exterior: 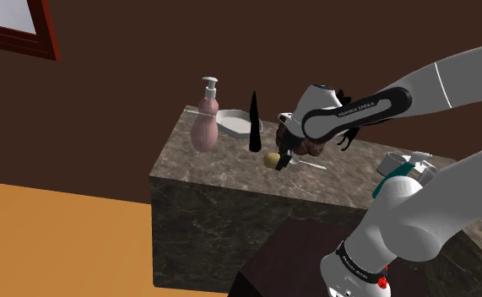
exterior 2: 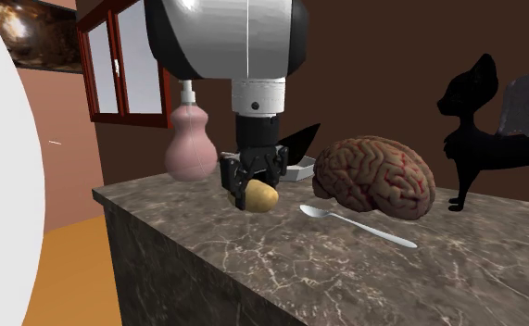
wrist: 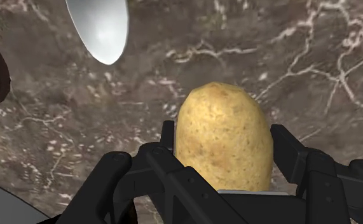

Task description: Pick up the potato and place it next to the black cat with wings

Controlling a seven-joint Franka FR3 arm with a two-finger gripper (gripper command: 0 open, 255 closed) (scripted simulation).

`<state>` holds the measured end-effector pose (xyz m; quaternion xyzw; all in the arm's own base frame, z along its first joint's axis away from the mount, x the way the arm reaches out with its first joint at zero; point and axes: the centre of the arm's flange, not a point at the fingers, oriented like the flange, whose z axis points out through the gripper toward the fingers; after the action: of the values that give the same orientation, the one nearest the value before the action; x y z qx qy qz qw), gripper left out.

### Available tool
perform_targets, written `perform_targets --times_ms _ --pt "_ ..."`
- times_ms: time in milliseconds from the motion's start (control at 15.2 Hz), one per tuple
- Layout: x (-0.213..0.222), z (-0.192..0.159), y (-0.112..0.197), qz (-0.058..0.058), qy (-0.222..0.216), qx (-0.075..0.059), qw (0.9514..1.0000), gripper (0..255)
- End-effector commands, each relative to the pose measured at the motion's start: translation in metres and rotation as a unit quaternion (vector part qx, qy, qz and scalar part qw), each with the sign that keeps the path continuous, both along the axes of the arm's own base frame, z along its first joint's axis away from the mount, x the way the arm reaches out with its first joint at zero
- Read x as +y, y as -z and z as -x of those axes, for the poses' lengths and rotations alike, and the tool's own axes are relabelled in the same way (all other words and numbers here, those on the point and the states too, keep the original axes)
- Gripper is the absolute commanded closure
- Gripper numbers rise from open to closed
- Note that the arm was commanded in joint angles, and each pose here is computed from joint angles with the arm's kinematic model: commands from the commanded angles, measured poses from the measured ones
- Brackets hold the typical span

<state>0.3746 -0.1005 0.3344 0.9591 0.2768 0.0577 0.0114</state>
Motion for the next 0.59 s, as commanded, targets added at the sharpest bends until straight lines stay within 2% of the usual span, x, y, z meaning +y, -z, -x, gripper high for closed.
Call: perform_targets --times_ms 0,528 --pt "0.0 0.001 -0.011 0.0 0.0 0.0 1.0 255" --pt "0.0 0.001 -0.053 0.0 0.0 0.0 1.0 255"
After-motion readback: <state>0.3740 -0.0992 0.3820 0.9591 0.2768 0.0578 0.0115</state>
